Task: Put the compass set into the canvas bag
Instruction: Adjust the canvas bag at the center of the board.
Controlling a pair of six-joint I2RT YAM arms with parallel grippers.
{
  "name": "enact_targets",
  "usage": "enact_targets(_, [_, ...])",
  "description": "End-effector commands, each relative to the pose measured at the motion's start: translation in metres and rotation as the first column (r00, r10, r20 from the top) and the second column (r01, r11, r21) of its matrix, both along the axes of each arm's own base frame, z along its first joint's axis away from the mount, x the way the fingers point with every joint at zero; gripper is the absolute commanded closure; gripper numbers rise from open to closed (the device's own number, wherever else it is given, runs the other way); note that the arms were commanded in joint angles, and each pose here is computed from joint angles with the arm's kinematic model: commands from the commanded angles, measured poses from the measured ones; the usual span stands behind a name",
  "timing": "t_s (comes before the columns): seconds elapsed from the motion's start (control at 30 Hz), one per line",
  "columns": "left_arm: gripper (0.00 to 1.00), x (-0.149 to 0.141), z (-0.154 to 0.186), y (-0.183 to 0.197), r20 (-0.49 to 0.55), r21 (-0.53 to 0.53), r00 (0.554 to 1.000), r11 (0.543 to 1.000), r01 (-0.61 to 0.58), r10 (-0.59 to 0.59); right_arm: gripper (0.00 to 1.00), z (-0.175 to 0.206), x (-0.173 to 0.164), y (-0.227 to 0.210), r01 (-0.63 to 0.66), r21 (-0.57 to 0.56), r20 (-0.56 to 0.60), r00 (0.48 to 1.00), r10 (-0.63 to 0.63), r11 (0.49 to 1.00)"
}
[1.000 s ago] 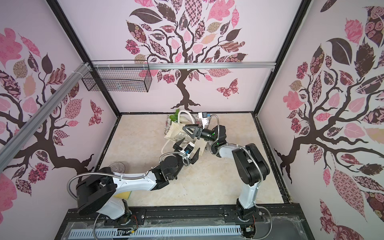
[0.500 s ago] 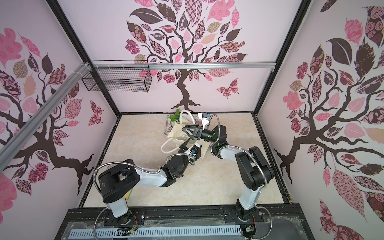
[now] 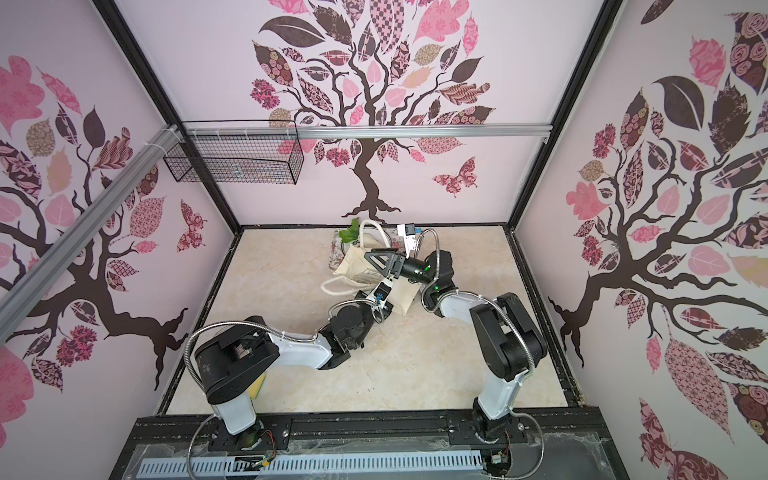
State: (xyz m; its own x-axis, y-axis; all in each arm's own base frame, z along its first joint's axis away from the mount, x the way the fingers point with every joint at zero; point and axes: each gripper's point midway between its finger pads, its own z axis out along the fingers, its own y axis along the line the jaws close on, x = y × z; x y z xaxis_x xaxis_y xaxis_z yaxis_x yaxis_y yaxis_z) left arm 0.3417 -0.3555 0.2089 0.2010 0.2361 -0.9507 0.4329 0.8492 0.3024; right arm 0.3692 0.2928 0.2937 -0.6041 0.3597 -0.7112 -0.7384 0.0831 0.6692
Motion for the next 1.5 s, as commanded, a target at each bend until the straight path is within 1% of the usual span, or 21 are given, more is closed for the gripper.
enact_targets(0.0, [1.0,0.005,0.004,0.0,-0.034,-0.017,0.999,0.999,0.027,-0.027,0.0,0.052,-0.017,0.006,-0.061,0.083,0.128,0.991,0.05,0.995])
enact_targets(0.2, [1.0,-0.006,-0.024,-0.002,-0.134,0.004,0.987,0.996,0.089,-0.087,0.0,0.074,-0.012,0.01,-0.084,0.122,0.189,0.98,0.06,0.989])
enact_targets(0.27, [1.0,-0.008,-0.034,0.001,-0.167,0.013,0.982,0.996,0.093,-0.09,0.0,0.082,-0.011,0.01,-0.1,0.155,0.211,0.975,0.066,0.983])
enact_targets(0.4, [1.0,-0.014,-0.048,0.008,-0.207,0.021,0.975,0.996,0.089,-0.083,0.0,0.094,-0.011,0.01,-0.127,0.192,0.24,0.968,0.079,0.973])
enact_targets(0.63, [1.0,-0.019,-0.069,0.031,-0.262,0.039,0.964,0.998,0.05,-0.038,0.0,0.116,-0.017,-0.001,-0.134,0.255,0.282,0.958,0.059,0.958])
enact_targets(0.67, [1.0,-0.019,-0.072,0.033,-0.267,0.042,0.963,0.998,0.046,-0.033,0.0,0.122,-0.021,-0.005,-0.141,0.274,0.31,0.949,0.052,0.951])
enact_targets(0.87, [1.0,-0.02,-0.081,0.047,-0.279,0.058,0.96,0.998,0.012,0.005,0.0,0.137,-0.024,-0.024,-0.142,0.314,0.316,0.948,0.038,0.939])
enact_targets(0.97, [1.0,-0.018,-0.082,0.052,-0.277,0.061,0.961,0.998,-0.003,0.02,0.0,0.138,-0.026,-0.027,-0.151,0.302,0.32,0.946,0.049,0.941])
enact_targets(1.33, [1.0,-0.016,-0.086,0.069,-0.27,0.072,0.96,0.996,-0.051,0.069,0.0,0.14,-0.028,-0.038,-0.128,0.294,0.327,0.945,0.027,0.947])
enact_targets(1.47, [1.0,-0.015,-0.083,0.07,-0.266,0.064,0.962,0.996,-0.054,0.069,0.0,0.134,-0.025,-0.034,-0.117,0.263,0.315,0.949,0.029,0.958])
